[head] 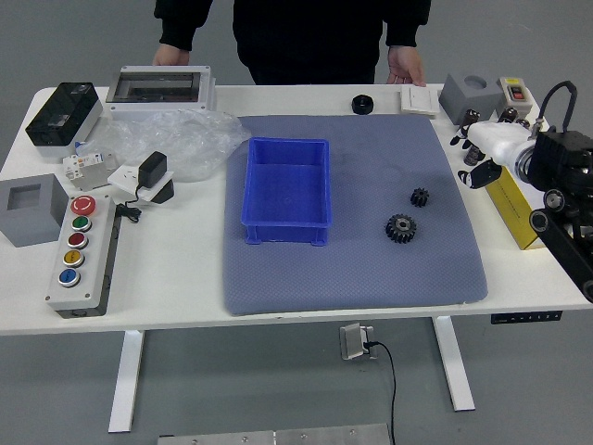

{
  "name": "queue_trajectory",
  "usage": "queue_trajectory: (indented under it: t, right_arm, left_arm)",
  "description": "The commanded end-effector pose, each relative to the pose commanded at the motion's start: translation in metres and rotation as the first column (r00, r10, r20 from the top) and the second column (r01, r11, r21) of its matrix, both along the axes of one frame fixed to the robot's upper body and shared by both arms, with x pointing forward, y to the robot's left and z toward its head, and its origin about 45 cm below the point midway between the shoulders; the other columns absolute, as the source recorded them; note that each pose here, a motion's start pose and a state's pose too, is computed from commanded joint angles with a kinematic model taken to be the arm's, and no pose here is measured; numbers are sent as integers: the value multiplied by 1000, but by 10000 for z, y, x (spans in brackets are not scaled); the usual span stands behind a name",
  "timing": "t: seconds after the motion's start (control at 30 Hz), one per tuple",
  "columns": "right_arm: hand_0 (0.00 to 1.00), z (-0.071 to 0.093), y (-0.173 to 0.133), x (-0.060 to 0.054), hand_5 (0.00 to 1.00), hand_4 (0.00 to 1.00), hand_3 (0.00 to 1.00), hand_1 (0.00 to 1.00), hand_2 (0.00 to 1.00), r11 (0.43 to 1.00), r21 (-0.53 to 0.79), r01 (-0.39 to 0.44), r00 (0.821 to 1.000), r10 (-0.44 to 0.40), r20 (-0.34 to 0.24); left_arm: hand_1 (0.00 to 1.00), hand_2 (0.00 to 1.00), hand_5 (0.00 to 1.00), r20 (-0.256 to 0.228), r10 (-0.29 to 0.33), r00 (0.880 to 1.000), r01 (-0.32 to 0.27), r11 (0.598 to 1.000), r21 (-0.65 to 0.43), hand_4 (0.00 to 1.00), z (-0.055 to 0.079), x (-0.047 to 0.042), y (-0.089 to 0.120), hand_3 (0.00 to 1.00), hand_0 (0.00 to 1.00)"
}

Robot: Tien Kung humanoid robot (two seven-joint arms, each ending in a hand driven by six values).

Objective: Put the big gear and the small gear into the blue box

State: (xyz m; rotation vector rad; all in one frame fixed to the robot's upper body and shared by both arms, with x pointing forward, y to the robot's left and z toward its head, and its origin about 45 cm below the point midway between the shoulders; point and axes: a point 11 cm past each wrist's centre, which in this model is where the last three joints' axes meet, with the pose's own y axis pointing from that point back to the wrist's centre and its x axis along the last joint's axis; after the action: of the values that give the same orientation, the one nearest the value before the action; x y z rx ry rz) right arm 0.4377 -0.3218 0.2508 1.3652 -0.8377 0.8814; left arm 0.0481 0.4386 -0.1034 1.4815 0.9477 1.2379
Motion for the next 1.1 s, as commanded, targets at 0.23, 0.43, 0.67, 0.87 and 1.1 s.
queue_trajectory:
  t: [0.23,0.43,0.67,0.87,1.1]
  right_arm:
    - [619,-99,164,48,99,597,832,614,809,1000,-9,-25,999,25,-26]
    - [615,-181,264,92,87,597,827,606,793,1000,-3,-31,999,31,-44]
    - [618,-318,321,116,61,585,829,607,791,1000,11,-22,997,23,-77]
    - [617,-465,334,110,60,587,833,608,788,1000,22,-12,994,14,-107]
    - [613,-579,325,108,55,588,825,600,766,999,38,2,993,2,-118]
  left_arm:
    - [833,834,97,-2,-1,1000,1,1000,1,511,0,-5,1,831,825]
    - [834,834,96,-3,-3,1000,3,1000,1,509,-2,-10,-1,831,825]
    - [833,833,94,-3,-3,1000,3,1000,-1,509,-5,-8,-10,831,826]
    - [833,833,95,-2,-2,1000,2,1000,-3,508,-9,-4,-23,831,826]
    - [833,833,94,-3,-2,1000,2,1000,-7,508,-18,-5,-47,831,826]
